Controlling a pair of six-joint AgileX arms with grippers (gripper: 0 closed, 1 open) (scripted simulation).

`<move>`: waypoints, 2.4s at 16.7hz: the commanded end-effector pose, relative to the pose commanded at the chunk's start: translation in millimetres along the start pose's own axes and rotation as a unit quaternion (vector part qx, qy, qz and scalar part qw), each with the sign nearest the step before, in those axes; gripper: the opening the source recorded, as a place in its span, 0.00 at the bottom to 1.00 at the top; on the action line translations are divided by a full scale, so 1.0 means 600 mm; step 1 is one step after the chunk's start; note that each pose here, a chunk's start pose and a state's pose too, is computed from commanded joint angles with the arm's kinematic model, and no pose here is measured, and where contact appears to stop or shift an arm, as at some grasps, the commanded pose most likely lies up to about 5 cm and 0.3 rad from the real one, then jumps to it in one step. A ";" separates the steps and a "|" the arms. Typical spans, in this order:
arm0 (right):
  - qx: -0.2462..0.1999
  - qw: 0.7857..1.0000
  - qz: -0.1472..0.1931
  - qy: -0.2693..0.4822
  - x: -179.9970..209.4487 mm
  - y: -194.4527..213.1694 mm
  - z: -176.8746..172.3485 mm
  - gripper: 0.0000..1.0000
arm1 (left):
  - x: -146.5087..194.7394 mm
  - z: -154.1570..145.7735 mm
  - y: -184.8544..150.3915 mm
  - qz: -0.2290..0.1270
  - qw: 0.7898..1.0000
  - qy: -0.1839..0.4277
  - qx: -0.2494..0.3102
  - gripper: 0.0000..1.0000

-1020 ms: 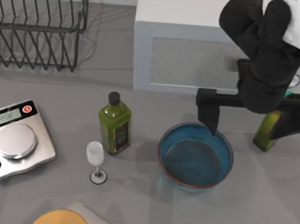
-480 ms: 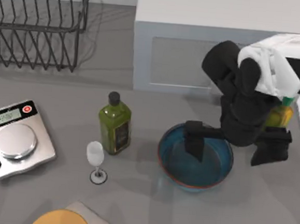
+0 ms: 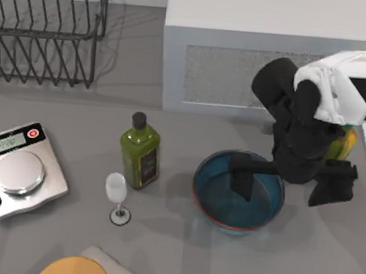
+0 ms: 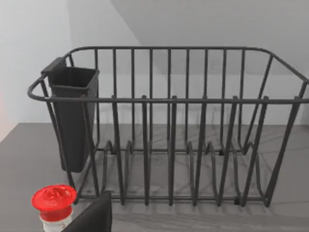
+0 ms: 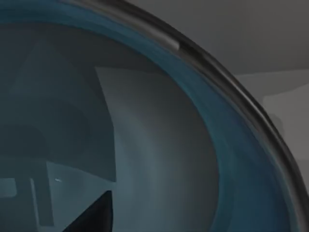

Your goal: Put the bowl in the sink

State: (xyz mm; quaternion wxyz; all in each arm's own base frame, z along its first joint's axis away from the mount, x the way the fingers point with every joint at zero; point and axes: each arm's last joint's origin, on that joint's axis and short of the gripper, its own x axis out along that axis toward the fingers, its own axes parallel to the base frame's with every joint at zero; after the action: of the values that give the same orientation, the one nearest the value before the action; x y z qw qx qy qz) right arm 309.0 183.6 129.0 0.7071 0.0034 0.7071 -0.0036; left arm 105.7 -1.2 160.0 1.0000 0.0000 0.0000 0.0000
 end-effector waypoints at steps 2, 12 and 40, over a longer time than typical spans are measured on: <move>0.000 1.000 0.000 0.000 0.000 0.000 0.000 0.77 | 0.000 0.000 0.000 0.000 1.000 0.000 0.000 1.00; 0.000 1.000 0.000 0.000 0.000 0.000 0.000 0.02 | 0.000 0.000 0.000 0.000 1.000 0.000 0.000 1.00; -0.001 1.000 0.000 -0.001 -0.252 0.001 -0.001 0.00 | 0.000 0.000 0.000 0.000 1.000 0.000 0.000 1.00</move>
State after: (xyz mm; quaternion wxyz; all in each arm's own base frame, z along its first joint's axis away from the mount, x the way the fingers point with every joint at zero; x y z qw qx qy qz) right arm 308.7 184.3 279.9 0.7078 0.0032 0.7064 -0.0029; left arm 105.7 -1.2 160.0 1.0000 0.0000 0.0000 0.0000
